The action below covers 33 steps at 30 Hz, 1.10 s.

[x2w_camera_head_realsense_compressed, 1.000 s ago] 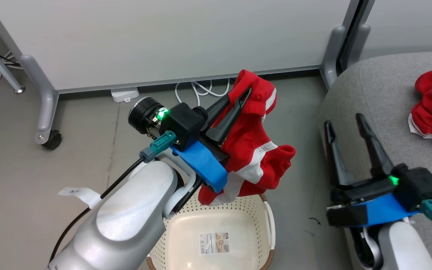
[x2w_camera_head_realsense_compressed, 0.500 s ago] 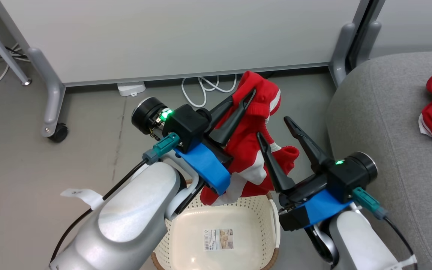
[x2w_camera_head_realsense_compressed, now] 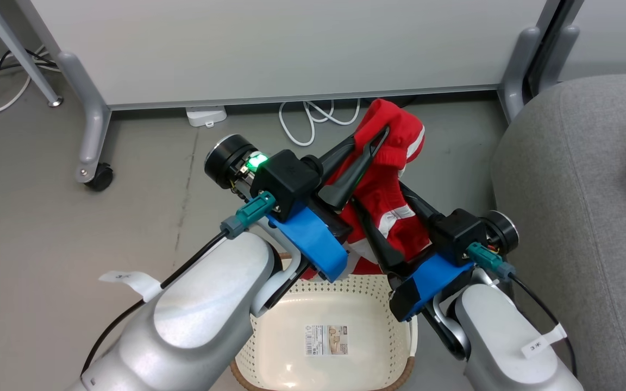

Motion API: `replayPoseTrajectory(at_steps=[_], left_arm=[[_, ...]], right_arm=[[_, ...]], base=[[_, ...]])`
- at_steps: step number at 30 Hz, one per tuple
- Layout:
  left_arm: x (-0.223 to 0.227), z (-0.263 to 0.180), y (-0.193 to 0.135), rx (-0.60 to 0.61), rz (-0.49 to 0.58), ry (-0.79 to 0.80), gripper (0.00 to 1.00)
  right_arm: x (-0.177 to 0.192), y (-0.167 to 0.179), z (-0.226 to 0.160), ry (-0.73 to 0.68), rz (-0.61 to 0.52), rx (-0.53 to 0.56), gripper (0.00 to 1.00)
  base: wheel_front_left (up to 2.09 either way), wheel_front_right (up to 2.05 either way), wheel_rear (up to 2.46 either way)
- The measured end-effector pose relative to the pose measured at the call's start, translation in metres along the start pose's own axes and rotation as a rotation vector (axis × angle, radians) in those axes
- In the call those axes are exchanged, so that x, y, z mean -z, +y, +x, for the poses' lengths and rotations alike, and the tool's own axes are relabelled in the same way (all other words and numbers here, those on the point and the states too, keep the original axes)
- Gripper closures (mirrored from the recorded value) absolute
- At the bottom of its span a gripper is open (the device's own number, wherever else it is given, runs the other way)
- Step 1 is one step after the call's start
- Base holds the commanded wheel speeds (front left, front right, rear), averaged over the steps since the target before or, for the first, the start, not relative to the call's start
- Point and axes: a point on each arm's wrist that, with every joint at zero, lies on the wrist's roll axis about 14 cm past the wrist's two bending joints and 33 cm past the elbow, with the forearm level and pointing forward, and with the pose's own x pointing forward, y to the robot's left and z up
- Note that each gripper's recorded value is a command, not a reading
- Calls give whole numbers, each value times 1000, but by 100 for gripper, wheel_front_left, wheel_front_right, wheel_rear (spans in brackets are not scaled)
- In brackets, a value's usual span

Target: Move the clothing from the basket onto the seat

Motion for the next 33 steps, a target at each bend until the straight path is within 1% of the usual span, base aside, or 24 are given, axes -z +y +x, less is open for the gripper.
replayPoseTrajectory(at_steps=[1, 2, 4, 33], left_arm=[[0, 0, 0, 0, 1, -1, 100], [0, 0, 0, 0, 1, -2, 100], [-1, -1, -1, 0, 1, -4, 100], [4, 1, -4, 16, 2, 4, 100]], right_arm=[[2, -1, 0, 8, 11, 3, 67], [3, -1, 1, 9, 15, 2, 100], [1, 0, 4, 7, 31, -2, 100], [1, -2, 3, 5, 54, 7, 100]], base=[[0, 0, 0], [0, 0, 0], [0, 0, 0], [0, 0, 0]])
